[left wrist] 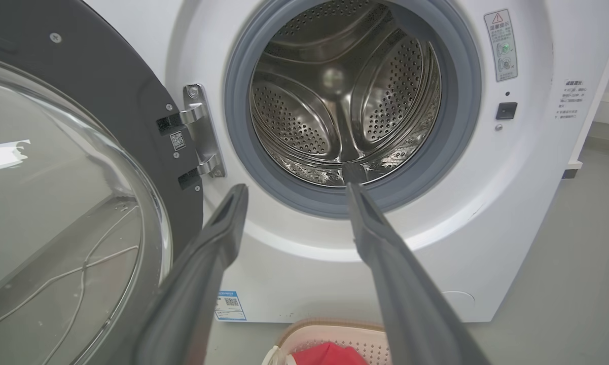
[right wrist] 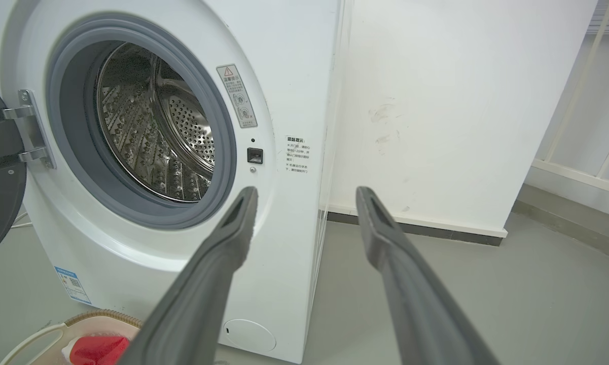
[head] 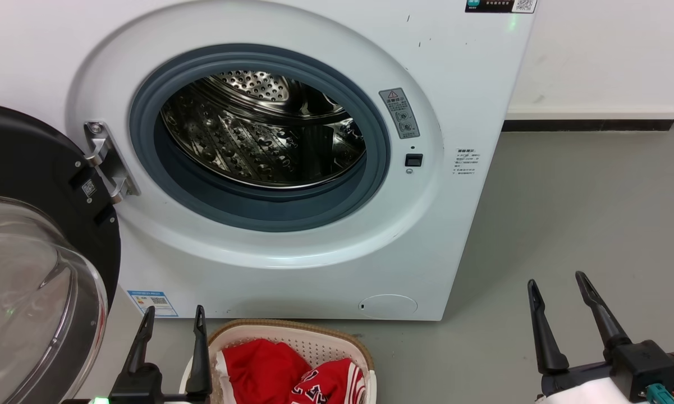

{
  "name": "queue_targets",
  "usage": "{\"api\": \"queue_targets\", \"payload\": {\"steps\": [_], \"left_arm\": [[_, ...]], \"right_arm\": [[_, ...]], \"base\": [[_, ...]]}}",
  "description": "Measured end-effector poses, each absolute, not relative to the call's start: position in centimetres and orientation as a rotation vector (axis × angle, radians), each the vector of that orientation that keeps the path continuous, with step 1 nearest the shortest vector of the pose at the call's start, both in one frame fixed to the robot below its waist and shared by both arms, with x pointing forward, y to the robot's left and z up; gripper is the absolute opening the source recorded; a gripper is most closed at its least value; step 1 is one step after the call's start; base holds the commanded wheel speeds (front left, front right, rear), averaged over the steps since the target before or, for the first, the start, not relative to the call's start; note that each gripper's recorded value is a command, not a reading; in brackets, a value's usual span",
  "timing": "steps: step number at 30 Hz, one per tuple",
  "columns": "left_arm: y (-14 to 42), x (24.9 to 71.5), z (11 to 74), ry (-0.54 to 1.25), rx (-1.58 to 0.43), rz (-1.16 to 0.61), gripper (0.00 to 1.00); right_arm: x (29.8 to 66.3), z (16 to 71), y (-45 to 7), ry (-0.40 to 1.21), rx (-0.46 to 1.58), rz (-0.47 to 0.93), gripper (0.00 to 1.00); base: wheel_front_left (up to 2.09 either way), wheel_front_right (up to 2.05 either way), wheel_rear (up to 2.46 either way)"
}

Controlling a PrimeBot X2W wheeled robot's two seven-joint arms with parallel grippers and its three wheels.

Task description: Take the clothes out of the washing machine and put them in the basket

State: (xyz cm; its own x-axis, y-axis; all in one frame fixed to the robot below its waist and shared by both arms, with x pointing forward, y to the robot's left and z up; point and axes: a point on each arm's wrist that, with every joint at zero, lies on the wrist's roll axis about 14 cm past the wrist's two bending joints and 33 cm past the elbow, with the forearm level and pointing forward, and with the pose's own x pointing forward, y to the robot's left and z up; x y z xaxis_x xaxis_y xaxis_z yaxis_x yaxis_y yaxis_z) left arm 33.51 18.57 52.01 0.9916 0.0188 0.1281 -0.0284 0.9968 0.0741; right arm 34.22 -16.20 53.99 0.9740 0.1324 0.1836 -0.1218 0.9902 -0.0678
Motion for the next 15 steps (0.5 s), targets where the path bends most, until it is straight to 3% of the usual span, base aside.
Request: {"api": "queue_targets", "payload": {"steps": [4, 5, 15], "left_arm": [[18.5, 33.6, 52.0, -0.126, 0.084, 0.023, 1.0], [18.5, 33.6, 51.7, -0.119, 0.084, 0.022, 0.0], [19.1, 33.3, 49.2, -0.016, -0.065, 0.051, 0.0]], "right_arm": [[34.3, 53.9, -16.2, -0.186, -0.056, 0.128, 1.0], [34.3, 53.7, -16.2, -0.178, -0.056, 0.128, 0.0], [34.0, 51.7, -16.7, -0.106, 0.105, 0.101, 0.0]], "base": [[0.0, 0.0, 0.0], [0.0, 0.0, 0.0], [0.0, 0.0, 0.0]]}}
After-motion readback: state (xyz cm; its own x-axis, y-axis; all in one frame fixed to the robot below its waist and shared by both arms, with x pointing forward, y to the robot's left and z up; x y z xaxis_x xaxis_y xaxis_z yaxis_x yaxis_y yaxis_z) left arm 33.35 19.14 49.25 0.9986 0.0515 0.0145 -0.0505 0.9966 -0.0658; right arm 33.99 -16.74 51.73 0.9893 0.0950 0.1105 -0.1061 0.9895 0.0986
